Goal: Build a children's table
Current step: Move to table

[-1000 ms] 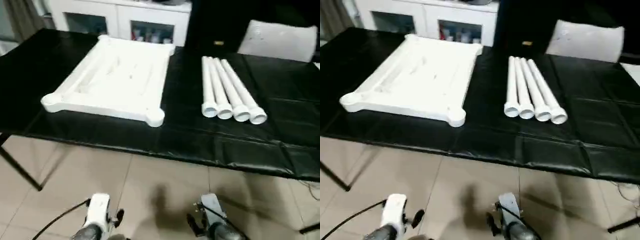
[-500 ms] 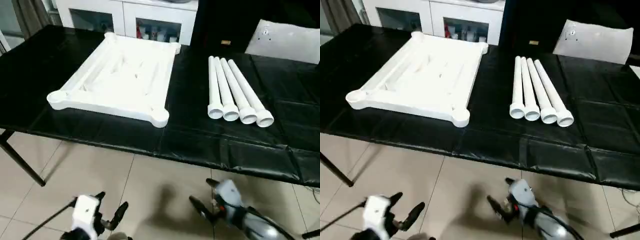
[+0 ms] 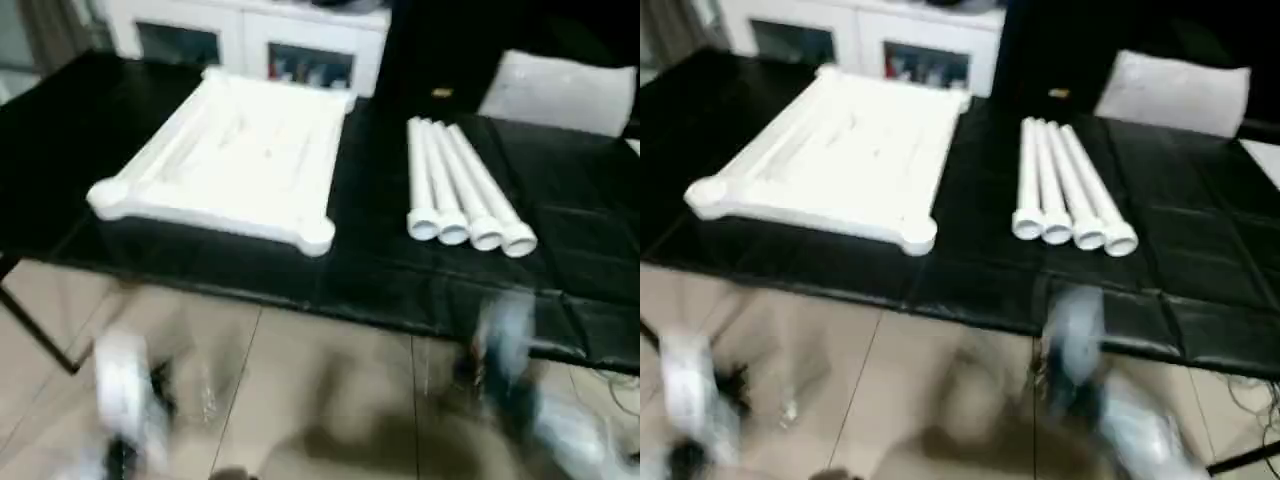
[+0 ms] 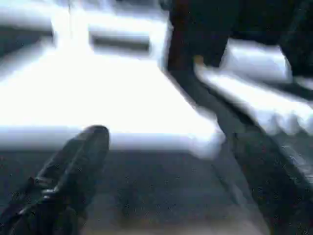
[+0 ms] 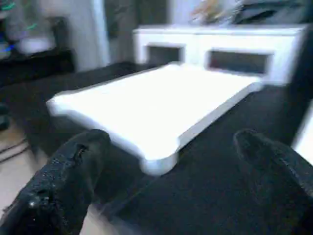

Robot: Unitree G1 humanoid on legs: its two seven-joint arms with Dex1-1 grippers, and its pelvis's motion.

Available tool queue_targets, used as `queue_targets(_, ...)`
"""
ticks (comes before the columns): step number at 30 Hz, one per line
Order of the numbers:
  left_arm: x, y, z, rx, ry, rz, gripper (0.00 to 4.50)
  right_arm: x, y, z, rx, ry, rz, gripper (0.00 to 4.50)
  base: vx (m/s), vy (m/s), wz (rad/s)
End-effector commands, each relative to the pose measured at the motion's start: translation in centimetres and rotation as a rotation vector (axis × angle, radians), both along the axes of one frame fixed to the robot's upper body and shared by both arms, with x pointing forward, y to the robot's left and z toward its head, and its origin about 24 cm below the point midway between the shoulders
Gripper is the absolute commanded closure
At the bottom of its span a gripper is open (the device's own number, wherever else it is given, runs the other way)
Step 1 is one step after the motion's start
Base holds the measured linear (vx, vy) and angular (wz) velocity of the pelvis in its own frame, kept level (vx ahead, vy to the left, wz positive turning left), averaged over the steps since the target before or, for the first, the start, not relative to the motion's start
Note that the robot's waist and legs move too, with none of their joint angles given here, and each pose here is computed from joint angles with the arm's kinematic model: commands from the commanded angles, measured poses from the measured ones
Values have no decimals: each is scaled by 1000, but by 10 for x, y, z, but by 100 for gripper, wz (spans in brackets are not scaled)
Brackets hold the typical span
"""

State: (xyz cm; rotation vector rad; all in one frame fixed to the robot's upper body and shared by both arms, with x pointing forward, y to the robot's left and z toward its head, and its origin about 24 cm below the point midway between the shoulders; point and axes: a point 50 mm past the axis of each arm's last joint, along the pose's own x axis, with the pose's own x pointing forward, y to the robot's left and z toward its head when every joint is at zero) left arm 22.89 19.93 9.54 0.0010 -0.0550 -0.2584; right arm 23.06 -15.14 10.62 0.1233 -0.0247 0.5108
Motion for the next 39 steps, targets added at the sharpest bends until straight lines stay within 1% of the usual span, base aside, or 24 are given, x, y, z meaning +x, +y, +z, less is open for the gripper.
queue_targets(1,17,-1,-6,41,56,100,4,10,-2,-6,-41,82,-110,0,0,0,0)
queue_targets(2,24,-4,-2,30,35,118,4,14,2,-4,-16,72,-143,0,11,15,-20)
queue_targets(3,30,-8,2,16,24,126,4,20,4,-3,-2,80,-176,0,11,15,-20)
queue_targets(4,32,-9,3,11,22,128,4,22,5,-3,5,84,-187,0,15,51,-50)
queue_targets(5,36,-16,11,-1,2,117,4,28,10,-2,-4,92,-204,0,29,101,-70)
queue_targets(7,37,-21,17,6,-16,112,4,32,13,-1,-23,93,-234,0,24,136,-74)
queue_targets(10,39,-22,19,64,22,135,4,40,16,2,-9,85,-320,0,-18,194,-77)
queue_targets(11,39,-22,19,64,22,135,4,40,16,2,-9,85,-320,0,-22,169,-46)
queue_targets(12,38,-20,20,7,26,152,4,41,18,3,-3,86,-320,0,-22,169,-46)
queue_targets(13,38,-20,20,16,34,161,4,42,19,3,1,95,-316,0,-56,120,-41)
queue_targets(15,33,-19,18,33,47,151,4,41,20,-1,19,133,-302,0,-50,42,-36)
queue_targets(16,29,-17,18,31,63,150,4,41,21,-2,13,147,-297,0,-63,-32,-17)
queue_targets(17,27,-17,18,21,78,155,4,40,21,-1,9,148,-296,0,-74,-85,-6)
queue_targets(20,23,-15,19,0,64,180,4,39,25,-2,5,169,-274,0,-79,-93,-1)
queue_targets(21,22,-14,18,4,61,205,4,37,28,-2,18,178,-250,0,-86,-91,1)
queue_targets(23,21,-13,17,0,64,221,4,37,30,0,43,182,-229,0,-72,-55,-3)
queue_targets(24,19,-14,17,-21,71,230,4,35,33,1,59,179,-203,0,-67,-44,-2)
queue_targets(26,19,-15,17,-20,71,233,4,36,34,4,26,147,-192,0,-66,-10,-2)
queue_targets(28,18,-19,21,-29,58,219,4,35,34,5,7,151,-175,0,-37,1,-2)
queue_targets(30,16,-18,22,-47,64,234,4,36,35,6,-15,143,-158,0,7,51,27)
queue_targets(34,15,-17,22,-43,66,253,4,35,40,6,-27,146,-115,0,60,54,52)
queue_targets(35,14,-17,22,-43,66,253,4,35,40,6,-27,146,-114,0,129,61,62)
queue_targets(36,14,-17,23,-36,62,247,4,35,41,6,-5,155,-115,0,129,61,62)
queue_targets(39,15,-17,25,-27,53,245,4,34,41,6,-17,144,-100,0,196,47,17)
